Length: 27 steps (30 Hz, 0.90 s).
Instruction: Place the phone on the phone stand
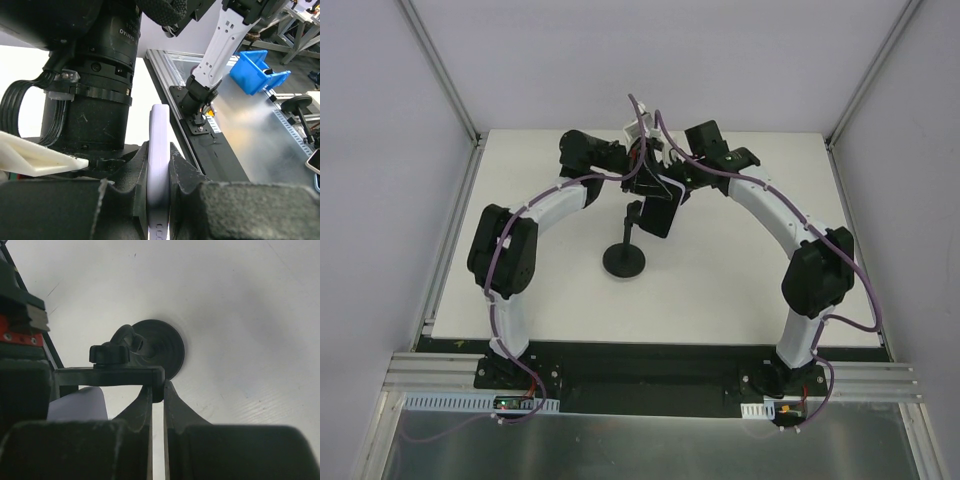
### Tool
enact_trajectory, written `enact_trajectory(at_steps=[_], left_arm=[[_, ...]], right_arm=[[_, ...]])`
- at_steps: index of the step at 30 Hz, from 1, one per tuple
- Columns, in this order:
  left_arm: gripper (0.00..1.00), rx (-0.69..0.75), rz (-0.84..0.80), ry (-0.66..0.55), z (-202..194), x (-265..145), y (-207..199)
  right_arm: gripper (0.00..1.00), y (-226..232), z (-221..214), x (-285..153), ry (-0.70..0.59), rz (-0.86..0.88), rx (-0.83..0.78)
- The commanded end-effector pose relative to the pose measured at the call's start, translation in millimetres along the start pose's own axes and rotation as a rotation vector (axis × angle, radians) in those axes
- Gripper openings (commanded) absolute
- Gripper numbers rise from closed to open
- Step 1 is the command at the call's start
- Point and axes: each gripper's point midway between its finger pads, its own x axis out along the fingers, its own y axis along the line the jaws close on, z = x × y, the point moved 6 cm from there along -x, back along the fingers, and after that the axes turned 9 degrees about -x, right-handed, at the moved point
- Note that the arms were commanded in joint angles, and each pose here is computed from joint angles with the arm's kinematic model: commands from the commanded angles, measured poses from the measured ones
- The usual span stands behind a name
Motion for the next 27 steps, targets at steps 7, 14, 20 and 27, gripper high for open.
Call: enact_trajectory(at_steps=[7, 14, 20, 27], left_arm=[[0.00, 0.417, 0.188, -0.114, -11, -35, -4], [0.00, 0.480, 0.222, -0.122, -14, -38, -8], [0.00, 0.473, 0.268, -0.136, -20, -45, -11], [0.00, 0.453, 0.451, -0.124, -27, -58, -10]], right_arm=[[0.01, 19, 40, -19, -0.129, 0.055, -0.069], [0.01, 18, 39, -18, -0.128, 0.056, -0.065], [0.01, 16, 37, -18, -0.139, 0.031, -0.057], [0.00, 10, 34, -20, -0.159, -0.039, -0.025]])
